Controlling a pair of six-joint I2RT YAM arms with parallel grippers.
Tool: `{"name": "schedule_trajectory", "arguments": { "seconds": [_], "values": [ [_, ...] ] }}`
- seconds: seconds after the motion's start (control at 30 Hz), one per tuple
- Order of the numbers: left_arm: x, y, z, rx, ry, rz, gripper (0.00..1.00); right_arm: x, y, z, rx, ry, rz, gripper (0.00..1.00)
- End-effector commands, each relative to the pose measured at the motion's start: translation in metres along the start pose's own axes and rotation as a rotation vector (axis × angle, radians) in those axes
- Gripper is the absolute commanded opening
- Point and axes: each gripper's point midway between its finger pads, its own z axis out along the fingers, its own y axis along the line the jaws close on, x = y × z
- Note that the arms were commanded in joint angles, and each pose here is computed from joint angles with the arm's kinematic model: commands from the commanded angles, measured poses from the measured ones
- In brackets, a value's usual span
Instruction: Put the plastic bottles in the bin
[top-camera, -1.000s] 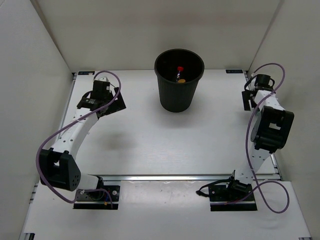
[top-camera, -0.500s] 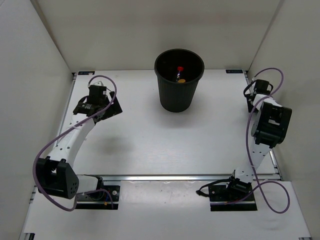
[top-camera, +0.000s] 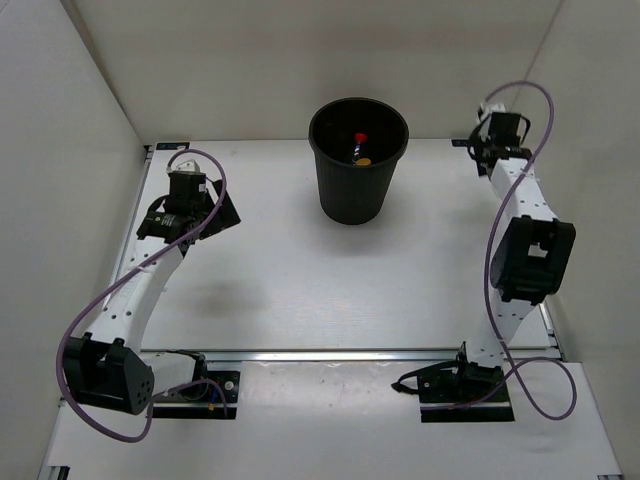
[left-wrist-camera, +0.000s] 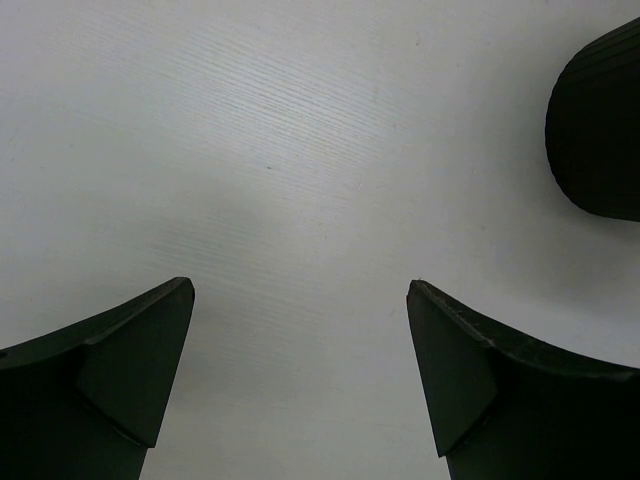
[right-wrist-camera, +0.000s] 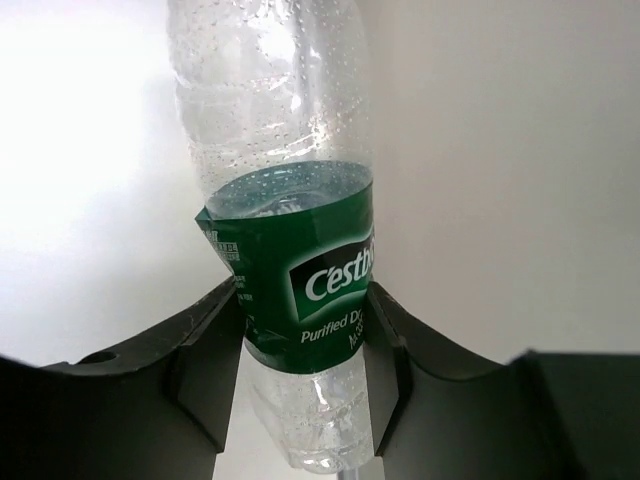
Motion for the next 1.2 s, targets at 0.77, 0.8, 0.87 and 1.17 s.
{"name": "schedule_trajectory", "arguments": {
  "seconds": [0.77, 0.8, 0.87, 1.17],
  "values": [
    [0.01, 0.007, -0.022, 0.035, -0.012, 0.04, 0.99, -0.222, 0.173, -0.296, -0.725, -0.735, 0.148, 0.99],
    [0.009, 0.004, -0.022, 0.044, -0.013, 0.043, 0.99, -0.223, 0.156, -0.288, -0.637, -0.717, 0.182, 0.99],
    [0.008, 0.004, -0.023, 0.045, -0.016, 0.048, 0.98, -0.207, 0.132, -0.279, -0.577, -0.629, 0.241, 0.99],
    [0.004, 0.013, -0.031, 0.019, -0.044, 0.034, 0.98, -0.002, 0.063, -0.173, -0.398, 0.013, 0.581, 0.99]
  ]
}}
